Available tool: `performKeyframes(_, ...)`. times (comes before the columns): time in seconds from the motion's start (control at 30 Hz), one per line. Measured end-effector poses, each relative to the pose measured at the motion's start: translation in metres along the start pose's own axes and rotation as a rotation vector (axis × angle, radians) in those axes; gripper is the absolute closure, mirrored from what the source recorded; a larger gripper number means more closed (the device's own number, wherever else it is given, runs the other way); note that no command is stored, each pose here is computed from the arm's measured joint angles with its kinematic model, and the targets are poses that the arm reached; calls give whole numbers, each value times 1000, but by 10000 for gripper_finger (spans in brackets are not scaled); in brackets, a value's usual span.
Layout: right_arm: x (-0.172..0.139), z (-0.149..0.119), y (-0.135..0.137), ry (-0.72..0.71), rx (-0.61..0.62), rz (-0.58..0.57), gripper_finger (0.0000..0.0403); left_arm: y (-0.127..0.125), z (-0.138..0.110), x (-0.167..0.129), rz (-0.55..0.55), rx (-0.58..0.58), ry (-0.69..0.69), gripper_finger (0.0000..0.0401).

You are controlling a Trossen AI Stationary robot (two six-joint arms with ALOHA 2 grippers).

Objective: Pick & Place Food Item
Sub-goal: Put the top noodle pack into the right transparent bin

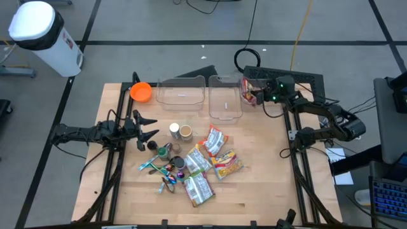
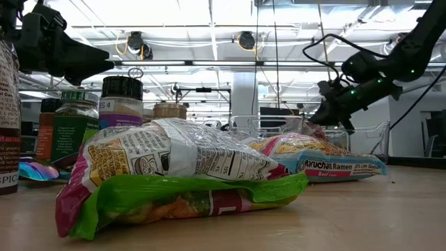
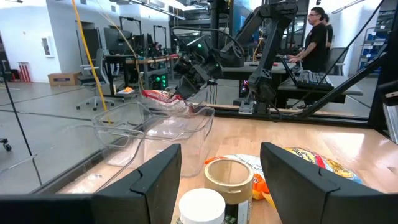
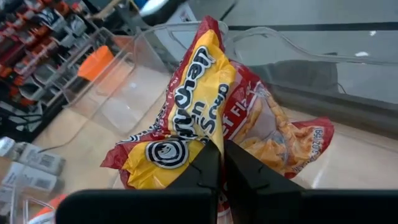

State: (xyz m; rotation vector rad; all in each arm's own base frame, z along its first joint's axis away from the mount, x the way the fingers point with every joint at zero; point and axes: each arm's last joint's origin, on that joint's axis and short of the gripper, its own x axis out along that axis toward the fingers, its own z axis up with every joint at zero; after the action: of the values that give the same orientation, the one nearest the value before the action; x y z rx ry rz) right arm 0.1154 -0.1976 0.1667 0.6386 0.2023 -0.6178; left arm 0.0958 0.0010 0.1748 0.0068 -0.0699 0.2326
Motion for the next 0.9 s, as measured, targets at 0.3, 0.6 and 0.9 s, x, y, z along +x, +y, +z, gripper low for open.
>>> performKeyframes(0.3,-1,6,3,-79,16,33,401,0,0,0,0,0,0,173)
performKeyframes(0.6,1,4,7,-65,31,44,400,0,0,0,0,0,0,173)
performKeyframes(0.9,6,0,16,-44,-64,77,309,0,0,0,0,1,1,173)
